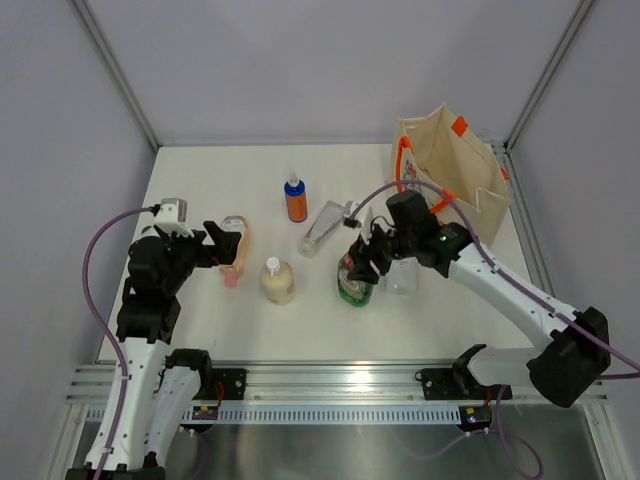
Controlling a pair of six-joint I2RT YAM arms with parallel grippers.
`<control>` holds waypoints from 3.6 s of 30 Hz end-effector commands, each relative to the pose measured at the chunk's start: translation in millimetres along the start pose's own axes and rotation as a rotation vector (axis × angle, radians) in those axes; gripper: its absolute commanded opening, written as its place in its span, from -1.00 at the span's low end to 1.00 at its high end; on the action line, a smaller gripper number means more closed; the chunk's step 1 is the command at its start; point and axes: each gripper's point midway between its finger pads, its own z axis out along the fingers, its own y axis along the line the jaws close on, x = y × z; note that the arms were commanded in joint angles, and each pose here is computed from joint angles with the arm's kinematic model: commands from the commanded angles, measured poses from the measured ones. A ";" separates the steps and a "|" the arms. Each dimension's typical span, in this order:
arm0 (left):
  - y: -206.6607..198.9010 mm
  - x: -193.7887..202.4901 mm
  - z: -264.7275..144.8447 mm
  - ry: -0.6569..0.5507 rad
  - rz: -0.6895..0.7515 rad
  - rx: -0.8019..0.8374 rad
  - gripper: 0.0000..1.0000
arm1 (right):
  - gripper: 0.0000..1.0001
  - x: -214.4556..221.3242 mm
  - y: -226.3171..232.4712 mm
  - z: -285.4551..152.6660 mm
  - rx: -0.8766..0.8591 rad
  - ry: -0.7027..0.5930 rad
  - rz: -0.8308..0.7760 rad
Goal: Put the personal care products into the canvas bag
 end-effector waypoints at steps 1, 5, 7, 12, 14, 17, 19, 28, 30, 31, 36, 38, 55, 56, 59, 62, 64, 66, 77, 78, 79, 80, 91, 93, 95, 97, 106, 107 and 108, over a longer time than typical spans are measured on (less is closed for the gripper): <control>-9.6 -9.6 -0.2 -0.042 0.031 0.053 0.98 | -1.00 -110.9 -44.3 -92.0 0.165 -0.313 -0.031; -11.2 -9.1 -0.3 -0.040 0.032 0.060 0.98 | -1.00 -152.5 -83.7 -166.5 0.334 -0.436 -0.034; -12.2 -8.8 -0.4 -0.038 0.032 0.066 0.98 | -1.00 -157.3 -109.9 -196.1 0.433 -0.466 -0.002; -14.1 -8.8 -1.5 -0.039 0.032 0.074 0.98 | -1.00 -175.4 -170.1 -281.4 0.679 -0.576 0.038; -15.2 -10.6 -2.1 -0.046 0.034 0.077 0.98 | -1.00 -172.0 -192.4 -314.6 0.774 -0.590 0.051; -16.3 -10.3 -2.3 -0.044 0.033 0.083 0.98 | -1.00 -151.0 -227.1 -327.3 0.844 -0.549 0.077; -17.6 -10.2 -2.4 -0.043 0.034 0.091 0.98 | -1.00 -133.0 -249.2 -320.7 0.861 -0.493 0.086; -19.8 -9.6 -2.5 -0.037 0.033 0.102 0.98 | -1.00 -50.1 -321.1 -277.8 0.900 -0.277 0.163; -20.9 -9.6 -2.6 -0.036 0.034 0.108 0.98 | -1.00 -30.3 -329.7 -269.6 0.906 -0.223 0.169; -21.3 -8.8 -2.3 -0.034 0.034 0.112 0.98 | -1.00 -23.5 -329.4 -266.2 0.901 -0.203 0.173; -28.8 -7.9 -1.9 -0.025 0.032 0.156 0.98 | -1.00 15.7 -331.8 -244.7 0.875 -0.103 0.187; -31.5 -7.5 -1.6 -0.023 0.031 0.173 0.98 | -0.92 28.4 -332.2 -237.5 0.867 -0.079 0.203; -24.4 6.8 1.2 0.114 -0.397 0.006 0.98 | 0.99 1.6 -291.1 -237.2 0.746 -0.151 0.283; -23.2 8.7 -1.5 0.117 -0.403 -0.010 0.98 | 0.99 -10.4 -285.3 -244.7 0.756 -0.175 0.276; -27.0 14.3 -9.3 0.136 -0.408 -0.040 0.98 | 0.99 -51.8 -265.3 -272.3 0.774 -0.243 0.237; -41.3 28.2 -12.5 0.201 -0.367 -0.047 0.98 | 0.99 -97.2 -226.0 -293.0 0.718 -0.316 0.147; -40.5 34.3 -10.7 0.215 -0.319 -0.112 0.98 | 0.99 -118.8 -188.4 -287.3 0.573 -0.371 0.104; -50.7 42.1 -11.0 0.229 -0.257 -0.136 0.98 | 0.99 -131.5 -143.6 -275.1 0.407 -0.419 0.063; -67.2 114.8 10.0 0.253 0.043 -0.287 0.98 | 0.99 -72.2 -59.1 -162.6 0.146 -0.370 0.026; -71.8 120.7 18.8 0.243 0.044 -0.282 0.98 | 0.99 -65.4 -60.1 -156.0 0.131 -0.367 0.042; -68.4 132.2 21.5 0.251 0.068 -0.285 0.98 | 0.99 -61.9 -60.6 -152.9 0.122 -0.365 0.054; -66.6 134.8 25.3 0.240 0.081 -0.292 0.97 | 0.99 -59.2 -60.8 -150.1 0.115 -0.366 0.063; -73.6 157.5 65.4 0.173 0.124 -0.301 0.96 | 0.99 -38.1 -67.3 -126.2 0.076 -0.385 0.093; -72.5 158.1 70.3 0.169 0.112 -0.315 0.92 | 0.99 -35.2 -67.0 -124.5 0.074 -0.378 0.096; -65.9 162.4 74.6 0.183 0.089 -0.342 0.70 | 0.99 -34.2 -65.0 -123.8 0.067 -0.380 0.094; -62.1 163.4 76.3 0.187 0.083 -0.353 0.52 | 0.99 -32.9 -64.1 -123.5 0.065 -0.381 0.086; -98.8 121.4 75.5 0.128 0.070 -0.145 -0.91 | 0.99 -25.2 -38.7 -118.7 -0.013 -0.352 -0.048; -113.3 118.4 73.0 0.151 0.074 -0.063 -0.95 | 0.99 -24.3 -39.1 -118.4 -0.004 -0.343 -0.054; -123.0 113.5 70.6 0.158 0.062 -0.009 -1.00 | 0.99 -23.4 -36.1 -117.6 -0.009 -0.334 -0.062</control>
